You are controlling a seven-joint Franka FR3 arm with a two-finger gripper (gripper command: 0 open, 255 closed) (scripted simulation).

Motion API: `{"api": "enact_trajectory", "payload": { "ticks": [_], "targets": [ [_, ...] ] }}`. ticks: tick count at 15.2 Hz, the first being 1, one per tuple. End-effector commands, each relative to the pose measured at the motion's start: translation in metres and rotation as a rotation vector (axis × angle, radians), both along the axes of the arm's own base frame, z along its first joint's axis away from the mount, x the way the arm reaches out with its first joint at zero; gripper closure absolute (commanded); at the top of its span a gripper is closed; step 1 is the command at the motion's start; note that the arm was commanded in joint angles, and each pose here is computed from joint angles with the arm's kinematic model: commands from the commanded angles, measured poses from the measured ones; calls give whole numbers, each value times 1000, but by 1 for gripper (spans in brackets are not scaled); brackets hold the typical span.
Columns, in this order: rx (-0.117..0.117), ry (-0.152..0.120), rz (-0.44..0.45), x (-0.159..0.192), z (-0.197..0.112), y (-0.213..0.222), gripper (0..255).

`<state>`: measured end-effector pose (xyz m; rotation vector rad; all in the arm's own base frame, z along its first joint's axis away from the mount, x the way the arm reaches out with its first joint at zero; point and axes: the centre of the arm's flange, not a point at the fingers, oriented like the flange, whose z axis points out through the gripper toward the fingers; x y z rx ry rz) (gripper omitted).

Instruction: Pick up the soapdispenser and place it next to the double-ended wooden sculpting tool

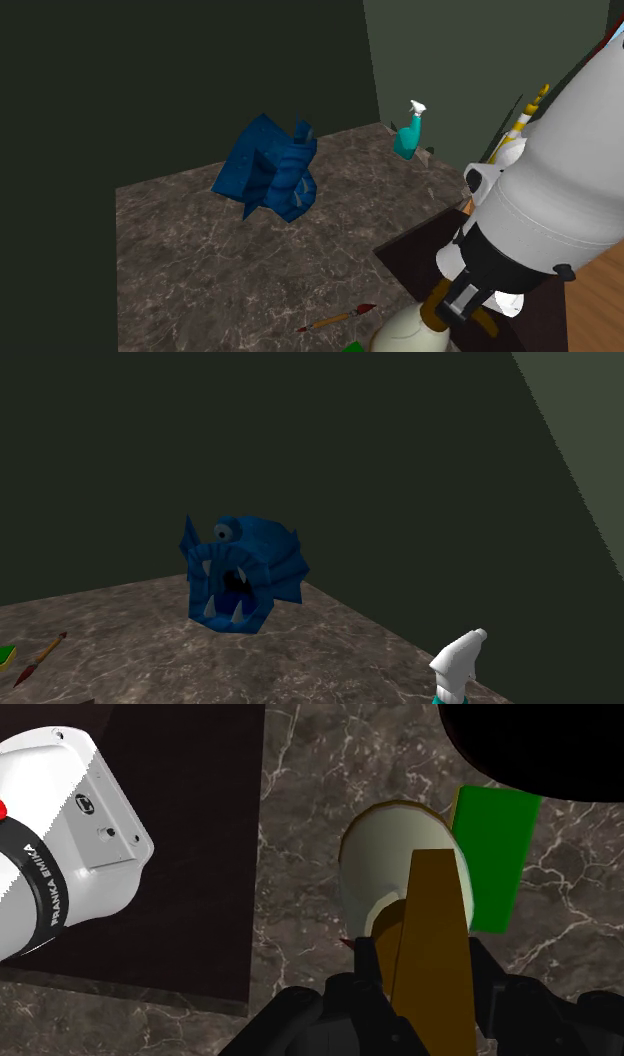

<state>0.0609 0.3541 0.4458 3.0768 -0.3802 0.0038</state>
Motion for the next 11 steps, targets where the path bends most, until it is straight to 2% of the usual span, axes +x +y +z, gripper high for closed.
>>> {"api": "enact_trajectory", "payload": {
  "ticks": [1,7,8,11],
  "targets": [
    [-1,1,0,0,-6,0,255],
    [-1,1,0,0,-6,0,255],
    [-1,1,0,0,-6,0,0],
    [-1,1,0,-1,-5,0,0]
  ]
}}
